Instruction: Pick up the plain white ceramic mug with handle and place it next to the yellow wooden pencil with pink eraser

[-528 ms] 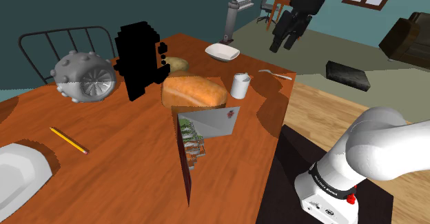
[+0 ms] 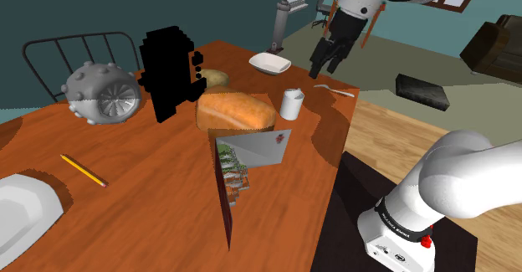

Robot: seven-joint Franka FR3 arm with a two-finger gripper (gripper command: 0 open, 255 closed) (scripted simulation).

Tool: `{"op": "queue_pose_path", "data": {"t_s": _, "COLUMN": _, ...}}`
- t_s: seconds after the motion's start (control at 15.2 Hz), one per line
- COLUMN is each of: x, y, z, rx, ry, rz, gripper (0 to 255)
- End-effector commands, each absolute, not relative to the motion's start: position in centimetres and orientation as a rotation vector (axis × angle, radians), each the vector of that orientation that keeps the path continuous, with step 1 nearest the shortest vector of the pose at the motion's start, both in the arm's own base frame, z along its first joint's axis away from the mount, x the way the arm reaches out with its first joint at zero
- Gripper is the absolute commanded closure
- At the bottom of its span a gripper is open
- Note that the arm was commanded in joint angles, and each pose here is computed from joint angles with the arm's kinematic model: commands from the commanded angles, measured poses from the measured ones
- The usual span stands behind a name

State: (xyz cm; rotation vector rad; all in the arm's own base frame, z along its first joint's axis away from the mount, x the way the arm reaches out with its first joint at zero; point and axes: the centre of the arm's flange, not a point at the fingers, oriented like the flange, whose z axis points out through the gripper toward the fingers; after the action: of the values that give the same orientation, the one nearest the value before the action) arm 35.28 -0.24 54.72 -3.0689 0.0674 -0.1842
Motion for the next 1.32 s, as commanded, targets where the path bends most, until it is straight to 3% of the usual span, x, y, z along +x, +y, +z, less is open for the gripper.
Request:
{"op": "queue_pose_path", "data": {"t_s": 0.0, "x": 36.9, "y": -0.8, "z": 52.7, "rx": -3.082, "ry": 0.077, "rz": -0.203, "gripper": 0}}
{"op": "queue_pose_path", "data": {"t_s": 0.86, "x": 46.4, "y": -4.7, "z": 40.0, "rx": -3.163, "ry": 0.140, "rz": -0.301, "gripper": 0}}
{"op": "queue_pose_path", "data": {"t_s": 1.25, "x": 47.1, "y": -5.0, "z": 37.2, "rx": -3.165, "ry": 0.142, "rz": -0.303, "gripper": 0}}
